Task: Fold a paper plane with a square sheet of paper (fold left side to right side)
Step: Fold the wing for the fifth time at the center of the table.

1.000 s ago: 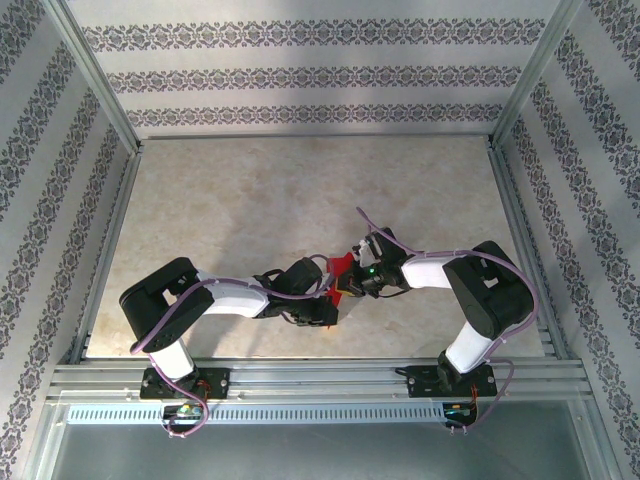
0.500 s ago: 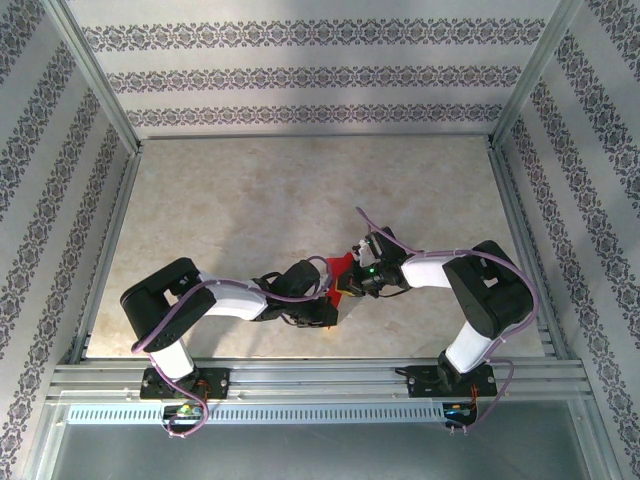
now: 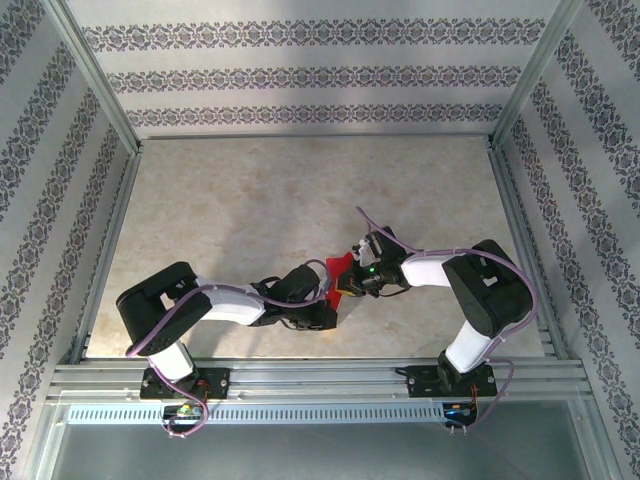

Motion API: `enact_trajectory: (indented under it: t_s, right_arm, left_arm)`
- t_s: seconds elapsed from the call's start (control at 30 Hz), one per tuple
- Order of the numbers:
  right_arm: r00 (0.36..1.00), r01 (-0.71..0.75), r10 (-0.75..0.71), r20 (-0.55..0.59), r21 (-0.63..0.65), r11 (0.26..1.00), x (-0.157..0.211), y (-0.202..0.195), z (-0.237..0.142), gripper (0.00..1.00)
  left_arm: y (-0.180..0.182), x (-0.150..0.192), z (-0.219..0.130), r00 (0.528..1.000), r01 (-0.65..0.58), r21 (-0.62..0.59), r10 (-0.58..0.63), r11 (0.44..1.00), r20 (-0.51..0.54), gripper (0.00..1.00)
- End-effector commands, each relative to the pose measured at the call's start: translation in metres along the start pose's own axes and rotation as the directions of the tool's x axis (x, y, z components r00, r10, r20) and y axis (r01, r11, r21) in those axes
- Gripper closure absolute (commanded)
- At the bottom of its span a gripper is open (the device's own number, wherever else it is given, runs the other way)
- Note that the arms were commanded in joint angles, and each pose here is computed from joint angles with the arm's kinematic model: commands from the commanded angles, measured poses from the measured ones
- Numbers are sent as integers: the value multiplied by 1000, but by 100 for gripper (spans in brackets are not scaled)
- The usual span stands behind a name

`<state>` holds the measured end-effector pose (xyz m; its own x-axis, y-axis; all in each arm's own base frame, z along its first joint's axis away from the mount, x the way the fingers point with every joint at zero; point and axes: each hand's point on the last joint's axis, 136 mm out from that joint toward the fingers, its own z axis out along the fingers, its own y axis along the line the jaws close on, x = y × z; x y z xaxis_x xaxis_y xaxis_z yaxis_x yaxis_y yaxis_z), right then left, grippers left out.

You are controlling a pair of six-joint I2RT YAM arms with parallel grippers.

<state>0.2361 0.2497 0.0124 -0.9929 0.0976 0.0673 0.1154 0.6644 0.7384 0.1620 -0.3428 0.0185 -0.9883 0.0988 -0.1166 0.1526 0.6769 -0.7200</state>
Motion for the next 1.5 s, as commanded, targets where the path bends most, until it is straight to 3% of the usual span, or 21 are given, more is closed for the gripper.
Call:
enact_trajectory:
  t_s: [0.0, 0.23, 0.6, 0.97, 1.47]
  right_arm:
    - [994, -107, 111, -3, 242, 964, 16, -70, 8, 100]
    - [994, -106, 111, -9, 241, 965, 17, -69, 9, 100]
    - [995, -99, 104, -10, 235, 967, 16, -66, 10, 100]
    - [994, -99, 105, -14, 237, 966, 17, -66, 10, 100]
    - [994, -99, 107, -17, 245, 964, 19, -68, 11, 100]
  left_arm:
    - [13, 28, 1, 997, 29, -39, -31, 999, -64, 90]
    - [0, 22, -10, 1000, 7, -3, -7, 1000, -21, 90]
    - [-20, -21, -51, 996, -33, 46, 29, 998, 80, 90]
    - [-28, -43, -21, 996, -83, 65, 81, 994, 19, 90]
    - [-7, -45, 7, 996, -90, 26, 90, 996, -16, 90]
